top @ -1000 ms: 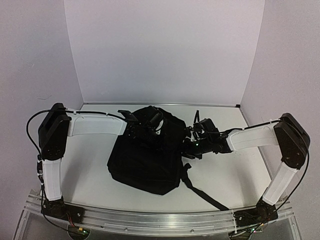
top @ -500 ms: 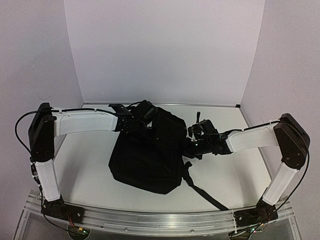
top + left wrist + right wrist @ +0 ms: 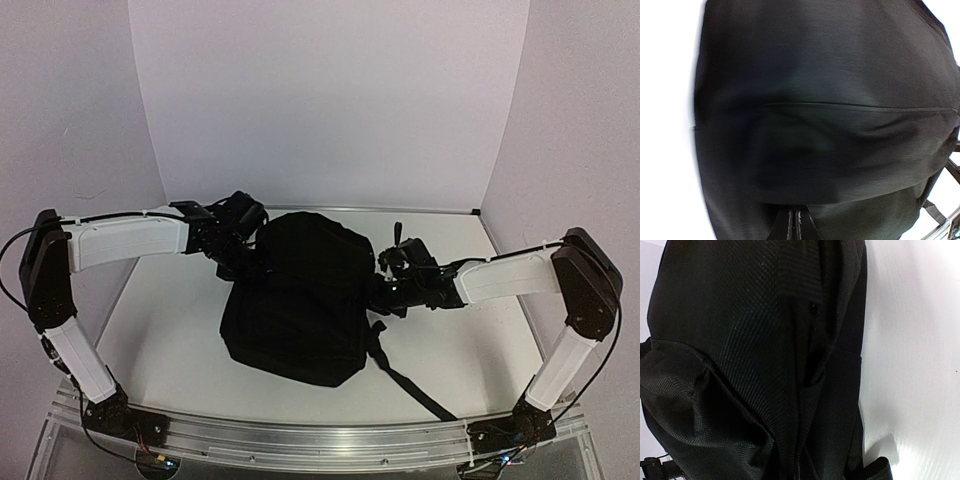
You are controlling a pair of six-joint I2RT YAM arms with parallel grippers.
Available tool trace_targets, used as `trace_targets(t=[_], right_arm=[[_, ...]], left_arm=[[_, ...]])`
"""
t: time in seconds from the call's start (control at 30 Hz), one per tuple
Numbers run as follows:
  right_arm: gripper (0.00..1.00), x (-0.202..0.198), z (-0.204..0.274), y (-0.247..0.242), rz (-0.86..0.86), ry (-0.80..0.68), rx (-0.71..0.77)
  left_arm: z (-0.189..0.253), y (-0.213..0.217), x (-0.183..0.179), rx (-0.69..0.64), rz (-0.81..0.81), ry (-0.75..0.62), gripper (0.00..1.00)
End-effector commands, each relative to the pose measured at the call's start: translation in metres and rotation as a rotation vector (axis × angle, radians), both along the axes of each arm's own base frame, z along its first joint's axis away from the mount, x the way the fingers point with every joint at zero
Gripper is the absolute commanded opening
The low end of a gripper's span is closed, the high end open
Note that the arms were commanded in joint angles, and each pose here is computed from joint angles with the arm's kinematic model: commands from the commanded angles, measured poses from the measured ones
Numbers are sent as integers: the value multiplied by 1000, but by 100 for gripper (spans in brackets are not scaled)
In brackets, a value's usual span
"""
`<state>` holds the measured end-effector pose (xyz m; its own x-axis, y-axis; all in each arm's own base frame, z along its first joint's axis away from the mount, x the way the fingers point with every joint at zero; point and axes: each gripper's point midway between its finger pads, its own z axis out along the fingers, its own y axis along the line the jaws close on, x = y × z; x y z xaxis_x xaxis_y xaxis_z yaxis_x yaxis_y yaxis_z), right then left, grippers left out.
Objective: Pack the student bag
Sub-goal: Zip the student bag at the center of the board.
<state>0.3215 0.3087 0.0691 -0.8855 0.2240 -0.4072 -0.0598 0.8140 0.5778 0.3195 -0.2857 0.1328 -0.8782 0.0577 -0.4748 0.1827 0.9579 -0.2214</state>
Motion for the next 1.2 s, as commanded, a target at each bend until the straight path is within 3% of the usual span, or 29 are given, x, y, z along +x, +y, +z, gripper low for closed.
trace_targets(t=[0.0,0.3,0.47,0.53,0.6,0.73,0.77,0.8,0.93,1.17], right_arm=[[0,16,-4,-43,-161,-24,-136],[0,17,0,-46,-175,-25,-140],[0,19,17,-41,-131,-70,-128],[0,20,37,-35,-77,-127,-115],[12,22,57,-32,-35,-184,-115],[62,27,80,-42,-18,-248,-154],[72,30,82,-46,-23,-251,-160],[79,32,82,-51,-25,-250,-167],[93,49,84,-81,-69,-256,-206],[98,80,90,-177,-269,-272,-280]], left_arm=[[10,46,5,26,110,-15,0],[-2,78,8,23,180,-1,0],[8,50,9,-84,47,-19,0],[19,36,7,-144,-15,-20,9],[29,32,8,-172,-35,-43,30],[40,32,13,-158,-62,-87,86],[42,36,16,-148,-56,-93,94],[42,40,19,-143,-50,-96,99],[47,73,35,-158,13,-129,100],[57,174,63,-204,247,-250,100]])
